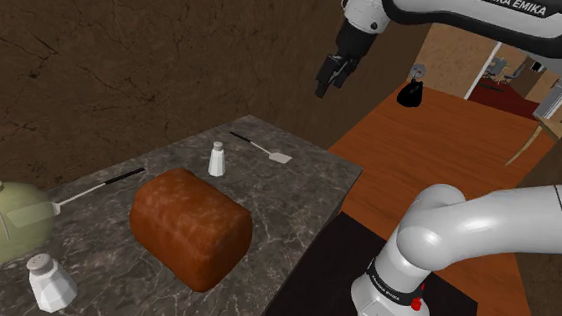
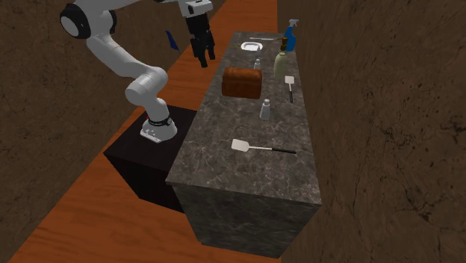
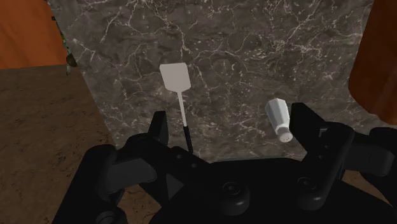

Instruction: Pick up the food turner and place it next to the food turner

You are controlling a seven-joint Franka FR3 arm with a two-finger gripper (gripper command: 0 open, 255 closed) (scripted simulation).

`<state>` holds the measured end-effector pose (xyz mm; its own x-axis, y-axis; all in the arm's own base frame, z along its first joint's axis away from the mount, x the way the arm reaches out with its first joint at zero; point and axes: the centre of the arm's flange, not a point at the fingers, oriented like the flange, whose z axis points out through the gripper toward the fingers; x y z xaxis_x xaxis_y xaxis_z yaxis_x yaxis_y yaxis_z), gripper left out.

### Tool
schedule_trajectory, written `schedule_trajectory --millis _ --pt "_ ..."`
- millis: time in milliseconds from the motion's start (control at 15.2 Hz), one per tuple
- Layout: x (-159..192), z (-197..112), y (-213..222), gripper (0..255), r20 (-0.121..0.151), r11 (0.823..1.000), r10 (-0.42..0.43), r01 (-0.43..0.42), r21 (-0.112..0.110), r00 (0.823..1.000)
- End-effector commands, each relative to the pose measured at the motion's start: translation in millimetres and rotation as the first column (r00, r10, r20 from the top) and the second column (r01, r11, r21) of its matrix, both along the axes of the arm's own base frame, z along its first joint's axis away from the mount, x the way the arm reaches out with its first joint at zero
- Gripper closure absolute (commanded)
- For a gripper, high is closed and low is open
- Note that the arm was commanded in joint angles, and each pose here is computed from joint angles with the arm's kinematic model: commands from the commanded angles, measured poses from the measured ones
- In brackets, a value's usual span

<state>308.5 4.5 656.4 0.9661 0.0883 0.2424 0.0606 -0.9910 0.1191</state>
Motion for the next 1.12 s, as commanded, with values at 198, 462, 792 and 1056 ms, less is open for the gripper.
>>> schedule_trajectory --millis 198,462,792,1056 --pt "32 -24 -12 0 -0.019 1.000 0.006 -0.006 0.010 1.000" --pt "73 -58 -26 0 -0.044 1.000 0.014 -0.013 0.024 0.999" --pt "124 -102 -43 0 -0.075 0.999 0.024 -0.021 0.041 0.997" --pt "164 -138 -56 0 -0.099 0.998 0.033 -0.027 0.055 0.995"
